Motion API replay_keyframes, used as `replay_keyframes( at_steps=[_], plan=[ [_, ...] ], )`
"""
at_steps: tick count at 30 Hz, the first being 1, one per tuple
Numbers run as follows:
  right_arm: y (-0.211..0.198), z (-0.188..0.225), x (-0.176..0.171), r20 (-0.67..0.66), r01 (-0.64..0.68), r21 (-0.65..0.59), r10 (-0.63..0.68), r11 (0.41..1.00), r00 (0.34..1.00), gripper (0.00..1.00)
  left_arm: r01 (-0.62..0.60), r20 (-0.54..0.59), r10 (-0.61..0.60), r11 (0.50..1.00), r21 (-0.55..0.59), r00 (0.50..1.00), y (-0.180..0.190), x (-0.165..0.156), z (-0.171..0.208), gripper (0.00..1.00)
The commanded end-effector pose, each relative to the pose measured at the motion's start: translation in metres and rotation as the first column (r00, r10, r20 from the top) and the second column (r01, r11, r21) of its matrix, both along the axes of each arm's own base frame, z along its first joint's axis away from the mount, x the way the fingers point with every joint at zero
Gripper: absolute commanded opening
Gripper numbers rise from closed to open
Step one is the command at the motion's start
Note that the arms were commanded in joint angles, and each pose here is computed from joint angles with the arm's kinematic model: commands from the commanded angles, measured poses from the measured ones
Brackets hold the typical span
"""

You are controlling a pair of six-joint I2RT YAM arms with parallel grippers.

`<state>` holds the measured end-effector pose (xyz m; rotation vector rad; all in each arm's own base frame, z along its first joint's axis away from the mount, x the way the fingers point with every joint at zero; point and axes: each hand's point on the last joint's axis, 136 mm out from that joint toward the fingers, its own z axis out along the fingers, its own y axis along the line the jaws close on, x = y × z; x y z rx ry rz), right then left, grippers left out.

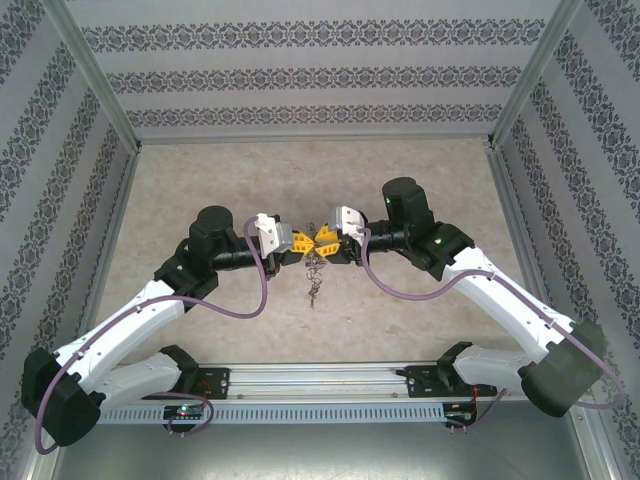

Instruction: Put the keys on the keyring

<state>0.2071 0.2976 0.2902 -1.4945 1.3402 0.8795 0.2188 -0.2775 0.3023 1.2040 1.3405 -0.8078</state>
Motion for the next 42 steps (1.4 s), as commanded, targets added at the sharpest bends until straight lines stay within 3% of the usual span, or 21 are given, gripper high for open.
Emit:
replay_keyframes(
  at_steps=[1,6,12,17,19,24,27,32,35,42],
  plan=[
    [0.004,0.010,-0.009,0.021,-0.057,0.018,0.056,0.998,0.998,0.18,0.052,0.083,-0.049,0.998,-0.042,0.995,-0.006,-0.009,0.029,0.00],
    [0.003,0.011,-0.012,0.029,-0.067,0.015,0.067,0.998,0.997,0.00,0.053,0.081,-0.050,0.998,-0.036,0.995,-0.006,-0.009,0.028,0.00],
    [0.001,0.012,-0.022,0.020,-0.099,0.023,0.098,0.995,0.995,0.00,0.028,0.069,-0.026,0.999,-0.026,0.997,-0.005,-0.005,0.023,0.00],
    [-0.003,0.003,-0.015,-0.069,-0.013,-0.011,0.012,1.000,0.998,0.00,-0.039,0.046,0.040,0.999,-0.029,0.998,-0.001,0.004,0.021,0.04],
    [-0.006,-0.006,-0.002,-0.126,0.082,-0.051,-0.087,0.995,0.988,0.00,-0.070,0.040,0.071,0.997,-0.031,0.997,0.003,0.006,0.018,0.13],
    [-0.014,-0.022,0.016,-0.270,0.222,-0.126,-0.249,0.967,0.930,0.00,-0.207,0.010,0.210,0.970,-0.130,0.978,0.021,0.017,0.020,0.53],
    [-0.018,-0.028,0.027,-0.354,0.308,-0.169,-0.349,0.936,0.868,0.00,-0.296,-0.033,0.295,0.941,-0.165,0.955,0.033,0.025,0.023,0.64],
    [-0.028,-0.044,0.046,-0.477,0.448,-0.306,-0.542,0.840,0.692,0.00,-0.411,-0.171,0.397,0.910,-0.056,0.902,0.041,0.043,0.002,0.77],
    [-0.038,-0.056,0.054,-0.513,0.519,-0.398,-0.652,0.757,0.557,0.00,-0.415,-0.229,0.409,0.910,0.025,0.883,0.038,0.049,-0.010,0.80],
    [-0.055,-0.060,0.058,-0.570,0.584,-0.538,-0.773,0.608,0.279,0.00,-0.387,-0.282,0.377,0.922,0.023,0.882,0.027,0.054,-0.036,0.85]
  ],
)
